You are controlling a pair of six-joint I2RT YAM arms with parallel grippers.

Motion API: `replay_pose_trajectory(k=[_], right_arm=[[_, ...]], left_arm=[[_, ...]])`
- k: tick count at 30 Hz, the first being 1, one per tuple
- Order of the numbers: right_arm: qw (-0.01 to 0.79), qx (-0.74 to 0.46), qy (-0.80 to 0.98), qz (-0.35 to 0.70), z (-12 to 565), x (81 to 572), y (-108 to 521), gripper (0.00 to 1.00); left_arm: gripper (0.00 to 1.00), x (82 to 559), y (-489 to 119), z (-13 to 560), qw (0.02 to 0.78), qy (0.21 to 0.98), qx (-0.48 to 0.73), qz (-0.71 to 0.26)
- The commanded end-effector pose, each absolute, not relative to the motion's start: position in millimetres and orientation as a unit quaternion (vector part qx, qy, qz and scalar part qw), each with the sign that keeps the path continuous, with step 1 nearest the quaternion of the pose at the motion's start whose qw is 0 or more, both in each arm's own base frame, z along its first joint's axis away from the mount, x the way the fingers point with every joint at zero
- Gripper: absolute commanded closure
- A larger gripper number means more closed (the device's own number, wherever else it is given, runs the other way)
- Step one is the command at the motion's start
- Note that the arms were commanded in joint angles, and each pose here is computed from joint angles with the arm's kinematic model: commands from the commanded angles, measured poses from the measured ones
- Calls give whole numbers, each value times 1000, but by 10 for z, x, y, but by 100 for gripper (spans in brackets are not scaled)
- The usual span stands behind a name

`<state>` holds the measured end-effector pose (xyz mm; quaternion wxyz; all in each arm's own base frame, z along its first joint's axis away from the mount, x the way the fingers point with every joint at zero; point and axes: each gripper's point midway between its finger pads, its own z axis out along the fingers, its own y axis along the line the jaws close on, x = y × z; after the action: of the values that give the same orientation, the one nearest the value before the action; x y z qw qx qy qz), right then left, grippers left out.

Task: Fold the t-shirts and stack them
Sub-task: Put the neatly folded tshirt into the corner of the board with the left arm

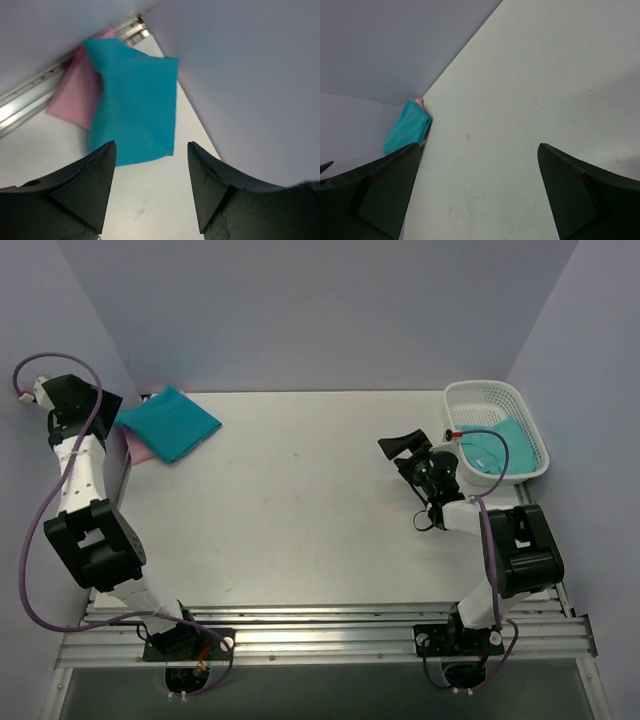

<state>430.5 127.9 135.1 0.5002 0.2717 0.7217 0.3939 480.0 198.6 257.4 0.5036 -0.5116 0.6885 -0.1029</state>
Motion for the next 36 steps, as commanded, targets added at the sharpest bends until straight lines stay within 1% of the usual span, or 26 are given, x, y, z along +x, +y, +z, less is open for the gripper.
replay_pose_trajectory(k=[1,3,4,5,7,10,15,19,21,26,30,33,35,36], right_arm=[[516,261,709,404,1488,4317,1307,2],[518,261,711,397,1491,4296,1287,2],[521,264,712,390,1488,4295,1266,2],[522,265,713,386,1501,4284,1252,1],[524,266,714,380,1503,4281,1232,1],[525,267,715,376,1517,4275,1223,1],[528,267,720,362,1515,4253,1187,1],[527,266,725,354,1515,4213,1162,1],[533,265,723,350,1556,4188,1140,1],[537,265,721,348,1609,4151,1126,1],[537,264,722,348,1612,4132,1125,1],[537,265,720,351,1611,4126,1128,1],[535,265,722,351,1583,4121,1130,1],[535,263,721,353,1591,4114,1141,1]], left_arm=[[33,5317,1559,2826,555,692,-438,-146],[36,5517,1360,2660,548,704,-416,-178],[40,5610,1298,2670,557,699,-404,-197],[42,5699,1250,2455,542,708,-403,-206],[47,5802,1168,2305,532,715,-397,-218],[51,5916,1162,1815,497,731,-415,-215],[53,5822,1401,1312,465,731,-465,-183],[54,5707,1680,938,443,700,-523,-199],[54,5563,1849,739,432,691,-549,-185],[55,5510,1954,636,432,671,-570,-194],[55,5560,1894,744,440,669,-559,-214],[55,5676,1770,1036,465,657,-536,-254],[55,5740,1611,1334,479,649,-513,-292],[55,5772,1512,1596,493,639,-497,-320]])
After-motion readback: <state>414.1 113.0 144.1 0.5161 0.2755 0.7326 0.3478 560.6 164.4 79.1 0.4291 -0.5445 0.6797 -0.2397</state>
